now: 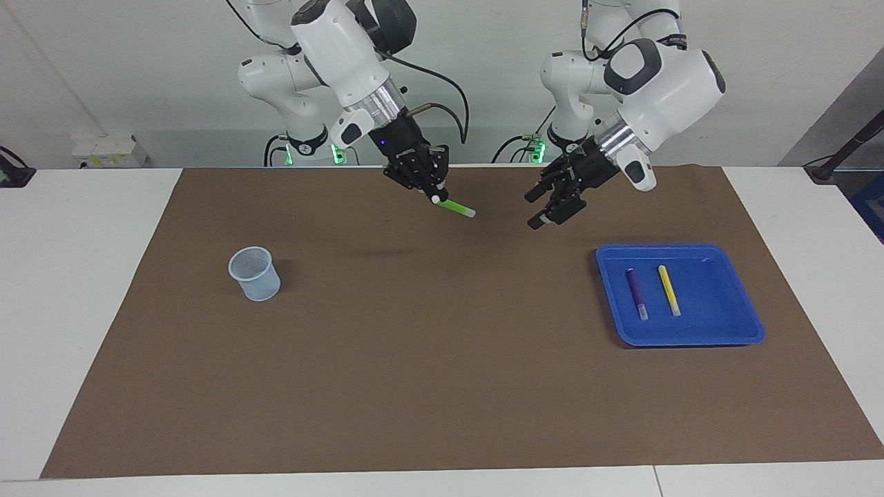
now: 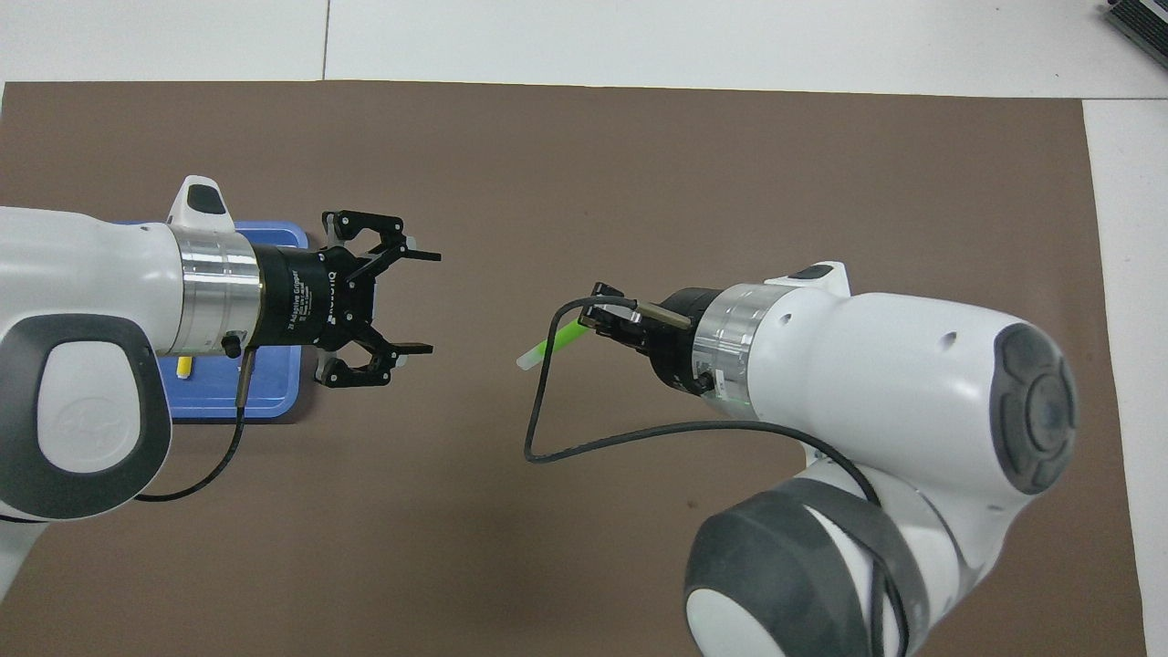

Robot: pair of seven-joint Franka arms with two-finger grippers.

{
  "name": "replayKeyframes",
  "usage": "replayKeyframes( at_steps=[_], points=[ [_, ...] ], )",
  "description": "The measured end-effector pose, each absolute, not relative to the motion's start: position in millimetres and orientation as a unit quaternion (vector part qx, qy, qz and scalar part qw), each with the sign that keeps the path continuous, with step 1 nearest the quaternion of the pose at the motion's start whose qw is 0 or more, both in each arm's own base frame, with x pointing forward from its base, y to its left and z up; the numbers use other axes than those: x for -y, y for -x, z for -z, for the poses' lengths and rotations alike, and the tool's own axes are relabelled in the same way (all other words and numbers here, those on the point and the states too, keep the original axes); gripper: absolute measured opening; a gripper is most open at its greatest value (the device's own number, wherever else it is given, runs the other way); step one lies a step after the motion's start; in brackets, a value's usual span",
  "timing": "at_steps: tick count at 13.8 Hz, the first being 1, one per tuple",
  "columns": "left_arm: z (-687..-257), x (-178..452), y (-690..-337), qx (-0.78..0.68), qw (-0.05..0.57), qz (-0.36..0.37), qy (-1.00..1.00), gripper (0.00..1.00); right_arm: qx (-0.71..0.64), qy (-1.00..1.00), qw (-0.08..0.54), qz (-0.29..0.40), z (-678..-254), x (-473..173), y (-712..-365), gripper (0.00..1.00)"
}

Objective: Right arm passes pens to left for tray arrangement
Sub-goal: 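Carry the green pen toward the left gripper while the left gripper approaches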

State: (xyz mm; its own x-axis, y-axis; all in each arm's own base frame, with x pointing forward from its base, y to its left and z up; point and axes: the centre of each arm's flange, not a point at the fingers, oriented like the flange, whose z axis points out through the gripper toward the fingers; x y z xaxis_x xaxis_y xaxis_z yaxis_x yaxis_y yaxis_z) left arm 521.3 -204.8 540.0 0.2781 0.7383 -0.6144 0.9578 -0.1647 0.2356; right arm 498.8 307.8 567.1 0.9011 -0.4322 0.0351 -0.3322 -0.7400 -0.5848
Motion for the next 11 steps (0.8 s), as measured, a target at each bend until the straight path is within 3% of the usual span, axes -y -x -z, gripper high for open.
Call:
replayKeyframes(
  at_steps=[11],
  points=[
    [-525.6,239.7,-498.7,-0.694,0.274,0.213,-0.631,0.9,-0.251,0.908,0.33,0.066,-544.0,-321.5,-488.0,0.18]
  ],
)
